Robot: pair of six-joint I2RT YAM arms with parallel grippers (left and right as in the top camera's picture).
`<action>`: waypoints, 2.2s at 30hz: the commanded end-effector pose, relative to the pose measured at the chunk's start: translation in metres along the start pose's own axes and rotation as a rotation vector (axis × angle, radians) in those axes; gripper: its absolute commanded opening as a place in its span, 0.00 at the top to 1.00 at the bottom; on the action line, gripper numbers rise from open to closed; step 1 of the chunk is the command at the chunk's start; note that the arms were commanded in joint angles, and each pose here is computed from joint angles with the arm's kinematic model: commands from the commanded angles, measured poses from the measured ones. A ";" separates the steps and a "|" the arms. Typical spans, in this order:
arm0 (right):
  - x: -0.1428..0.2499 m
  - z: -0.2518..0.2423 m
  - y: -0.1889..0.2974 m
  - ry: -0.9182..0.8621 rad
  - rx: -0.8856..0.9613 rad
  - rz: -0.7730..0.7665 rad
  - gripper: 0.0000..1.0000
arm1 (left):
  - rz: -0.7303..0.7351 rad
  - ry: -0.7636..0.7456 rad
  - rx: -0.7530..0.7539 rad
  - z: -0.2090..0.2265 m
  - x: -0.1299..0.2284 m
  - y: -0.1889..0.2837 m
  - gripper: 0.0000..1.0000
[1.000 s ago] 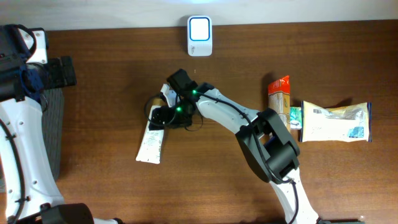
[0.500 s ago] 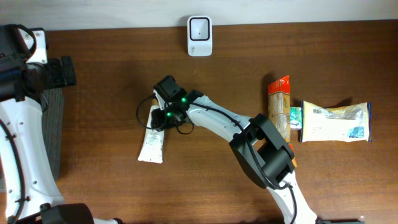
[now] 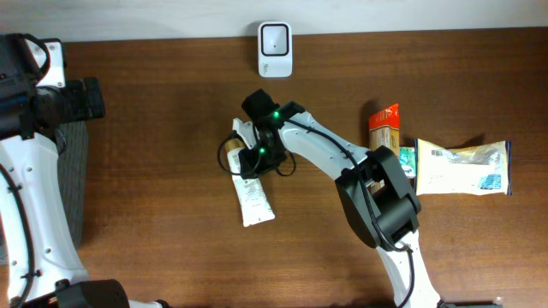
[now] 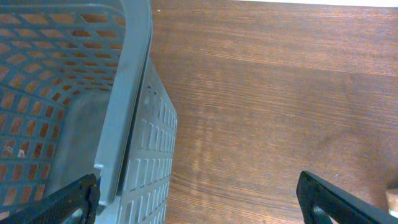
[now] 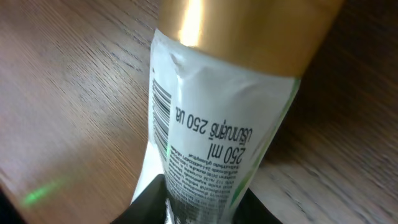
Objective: Scan the item barcode
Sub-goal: 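Reach the right gripper to the white tube and grasp it, then lift the white tube and hold it before the barcode scanner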
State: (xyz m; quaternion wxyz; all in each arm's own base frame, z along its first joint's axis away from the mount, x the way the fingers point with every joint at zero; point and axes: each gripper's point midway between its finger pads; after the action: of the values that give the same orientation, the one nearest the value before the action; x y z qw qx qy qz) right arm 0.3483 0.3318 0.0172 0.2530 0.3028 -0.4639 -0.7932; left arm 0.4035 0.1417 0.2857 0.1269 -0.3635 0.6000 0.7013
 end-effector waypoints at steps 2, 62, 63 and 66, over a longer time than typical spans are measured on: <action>-0.005 -0.021 0.024 0.060 0.068 0.004 0.58 | -0.007 0.008 0.002 -0.001 -0.002 0.001 0.01; -0.019 0.042 0.310 0.028 0.099 -0.642 0.96 | -0.007 0.008 0.002 -0.001 -0.002 0.001 0.01; -0.025 0.032 0.318 0.015 0.165 -0.646 0.96 | -0.007 0.008 0.002 -0.001 -0.002 0.001 0.01; -0.053 -0.021 0.356 -0.028 0.573 -0.651 0.96 | -0.007 0.008 0.002 -0.001 -0.002 0.001 0.01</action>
State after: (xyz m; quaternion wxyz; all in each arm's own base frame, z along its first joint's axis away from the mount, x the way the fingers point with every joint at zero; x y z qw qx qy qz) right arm 0.3956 0.2247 0.3081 -0.0294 0.4482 -0.4375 -0.7790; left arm 0.4035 0.1417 0.2857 0.1269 -0.3635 0.6000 0.7013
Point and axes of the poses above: each gripper's point midway between its finger pads, its own y axis back along the fingers, its own z axis along the line the jaws close on, x = y × z, and after that the axes turned 12 degrees about y, right-handed
